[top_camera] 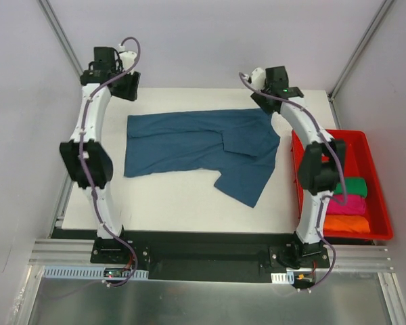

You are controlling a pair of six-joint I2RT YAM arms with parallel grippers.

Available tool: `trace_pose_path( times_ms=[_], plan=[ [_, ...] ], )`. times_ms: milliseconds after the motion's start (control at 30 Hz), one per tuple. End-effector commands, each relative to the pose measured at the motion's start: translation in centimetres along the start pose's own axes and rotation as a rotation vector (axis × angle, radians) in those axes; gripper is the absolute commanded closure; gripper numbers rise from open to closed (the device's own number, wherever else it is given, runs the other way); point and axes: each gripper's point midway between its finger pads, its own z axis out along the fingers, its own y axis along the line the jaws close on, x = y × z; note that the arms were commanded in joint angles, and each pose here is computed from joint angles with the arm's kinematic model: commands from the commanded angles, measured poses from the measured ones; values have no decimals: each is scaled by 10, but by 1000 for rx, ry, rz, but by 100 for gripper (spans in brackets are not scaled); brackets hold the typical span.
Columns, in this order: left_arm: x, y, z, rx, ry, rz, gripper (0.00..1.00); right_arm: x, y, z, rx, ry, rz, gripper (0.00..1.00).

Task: Roll the t-shirts
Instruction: Fold the T-shirt at the center of the board.

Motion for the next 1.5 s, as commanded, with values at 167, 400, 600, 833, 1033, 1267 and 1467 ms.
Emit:
trace_pose_path(
  times_ms=[167,400,600,833,1033,1267,1467],
  plan=[
    [56,-114,-123,395,10,-230,47,4,99,-155,-427,-142,-122,36],
    [118,-114,-147,353,70,-270,46,-14,167,-152,-625,-184,-257,44],
    [144,-104,-144,333,144,-354,48,-31,199,-104,-686,-111,-338,48],
    [158,-101,-146,308,167,-401,48,-39,220,-66,-670,-80,-370,48],
    [159,-95,-146,301,169,-417,48,-36,229,-39,-620,-38,-401,50],
    [162,-91,-143,302,182,-451,48,-30,234,-26,-609,-8,-422,51],
    [165,-89,-142,300,188,-462,48,-25,235,-13,-583,18,-427,53]
  ],
)
